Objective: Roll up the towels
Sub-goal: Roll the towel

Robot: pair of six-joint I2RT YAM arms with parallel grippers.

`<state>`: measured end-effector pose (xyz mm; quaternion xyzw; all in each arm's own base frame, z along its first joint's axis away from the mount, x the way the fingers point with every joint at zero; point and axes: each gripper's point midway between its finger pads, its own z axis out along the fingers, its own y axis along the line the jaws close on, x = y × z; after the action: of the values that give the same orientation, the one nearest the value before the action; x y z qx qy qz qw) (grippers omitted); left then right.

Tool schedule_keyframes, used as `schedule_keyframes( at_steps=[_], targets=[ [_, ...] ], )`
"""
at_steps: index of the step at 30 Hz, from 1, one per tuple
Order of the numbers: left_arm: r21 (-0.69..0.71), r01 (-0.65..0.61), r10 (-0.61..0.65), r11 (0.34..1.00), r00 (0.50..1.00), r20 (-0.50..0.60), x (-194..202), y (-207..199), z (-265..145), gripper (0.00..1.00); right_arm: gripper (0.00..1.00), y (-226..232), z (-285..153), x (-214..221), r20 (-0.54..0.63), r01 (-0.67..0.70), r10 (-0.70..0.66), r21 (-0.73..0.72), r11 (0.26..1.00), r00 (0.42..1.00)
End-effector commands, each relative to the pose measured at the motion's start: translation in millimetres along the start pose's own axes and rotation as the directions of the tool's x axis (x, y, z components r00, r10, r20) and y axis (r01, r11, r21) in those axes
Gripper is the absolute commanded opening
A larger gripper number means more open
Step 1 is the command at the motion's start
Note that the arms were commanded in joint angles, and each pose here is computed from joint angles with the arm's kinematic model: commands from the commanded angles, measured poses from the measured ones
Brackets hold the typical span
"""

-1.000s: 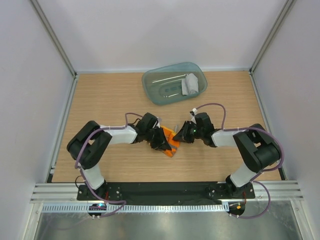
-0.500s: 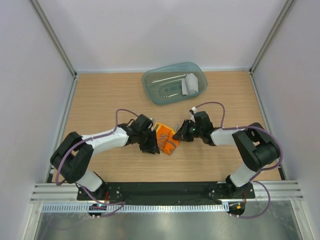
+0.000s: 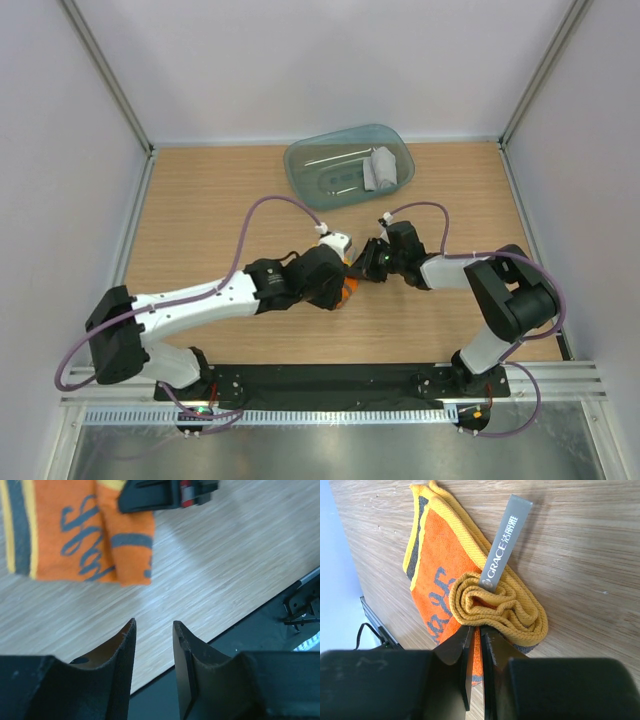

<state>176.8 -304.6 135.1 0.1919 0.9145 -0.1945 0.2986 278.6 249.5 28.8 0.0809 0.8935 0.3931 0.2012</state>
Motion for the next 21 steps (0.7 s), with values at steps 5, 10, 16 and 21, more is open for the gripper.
schedule_keyframes(
  at_steps=[5,10,16,21],
  targets=[
    [0.045,-0.167,0.165,0.985,0.985,0.057,-16,-37,54,0.37,0.17,-38,1,8,-0.010,0.022,-0.021,0.170,0.985,1.000],
    [-0.008,-0.196,0.196,0.981,0.981,0.007,-1,-28,86,0.38,0.17,-41,2,10,-0.017,0.021,-0.018,0.175,0.984,1.000],
    [-0.113,-0.196,0.198,0.974,0.980,0.006,11,-2,95,0.38,0.17,-43,5,11,-0.025,0.025,-0.020,0.178,0.984,0.999],
    [-0.145,-0.211,0.213,0.967,0.977,0.001,16,9,94,0.39,0.17,-46,8,13,-0.038,0.021,-0.014,0.180,0.983,0.999]
  ],
)
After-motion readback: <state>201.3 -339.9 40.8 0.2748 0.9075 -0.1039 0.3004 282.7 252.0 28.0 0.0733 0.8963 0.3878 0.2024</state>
